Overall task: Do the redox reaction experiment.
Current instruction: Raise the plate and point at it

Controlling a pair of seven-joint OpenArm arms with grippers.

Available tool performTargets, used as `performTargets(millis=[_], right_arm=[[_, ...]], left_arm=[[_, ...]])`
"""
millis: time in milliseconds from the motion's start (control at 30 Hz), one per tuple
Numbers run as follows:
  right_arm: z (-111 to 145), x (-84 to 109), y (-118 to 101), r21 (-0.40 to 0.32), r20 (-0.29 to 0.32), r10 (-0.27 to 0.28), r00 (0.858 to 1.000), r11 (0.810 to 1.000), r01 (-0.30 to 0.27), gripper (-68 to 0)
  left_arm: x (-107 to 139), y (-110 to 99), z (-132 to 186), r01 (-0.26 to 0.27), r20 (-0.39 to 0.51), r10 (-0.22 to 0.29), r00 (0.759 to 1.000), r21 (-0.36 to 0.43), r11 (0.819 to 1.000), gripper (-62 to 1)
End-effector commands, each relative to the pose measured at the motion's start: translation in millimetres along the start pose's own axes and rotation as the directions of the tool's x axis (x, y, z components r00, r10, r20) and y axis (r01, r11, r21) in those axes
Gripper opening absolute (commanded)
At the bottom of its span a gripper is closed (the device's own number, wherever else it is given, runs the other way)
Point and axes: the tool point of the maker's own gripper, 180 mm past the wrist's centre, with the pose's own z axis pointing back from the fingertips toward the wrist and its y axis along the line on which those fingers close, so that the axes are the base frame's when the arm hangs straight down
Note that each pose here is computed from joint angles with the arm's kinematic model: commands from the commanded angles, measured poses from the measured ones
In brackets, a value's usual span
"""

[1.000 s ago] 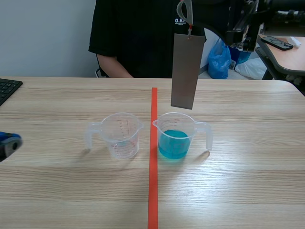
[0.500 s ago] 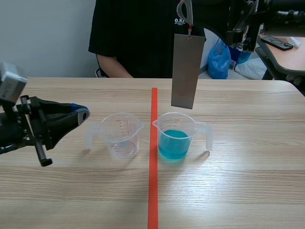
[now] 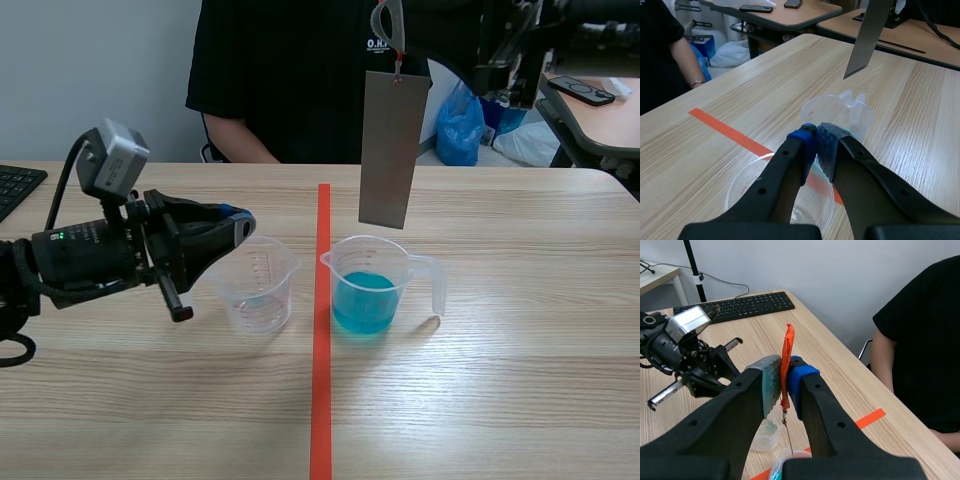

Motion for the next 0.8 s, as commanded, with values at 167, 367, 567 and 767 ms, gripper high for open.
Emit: performTargets(millis=[167, 367, 567, 767], right_arm=[[1.4, 14.9, -1.0, 0.005, 0.035, 0.034, 0.999, 0.999, -0.034, -65.8], [1.4, 14.9, -1.0, 0.005, 0.035, 0.034, 0.999, 0.999, -0.034, -65.8], [1.4, 14.9, -1.0, 0.005, 0.035, 0.034, 0.999, 0.999, -0.034, -65.8], [1.4, 14.9, -1.0, 0.005, 0.035, 0.034, 0.999, 0.999, -0.034, -65.8]], left_arm=[[7.3, -7.8, -23.3, -0.022, 0.039, 0.024, 0.999, -0.035, 0.999, -57.1], [8.3, -13.7, -40.2, -0.047, 0.054, 0.049, 0.997, -0.046, 0.998, -57.0], [14.6, -19.0, -53.8, -0.053, 0.069, 0.057, 0.996, -0.059, 0.997, -57.0], [17.8, -20.2, -63.9, -0.061, 0.078, 0.066, 0.995, -0.063, 0.996, -57.0]])
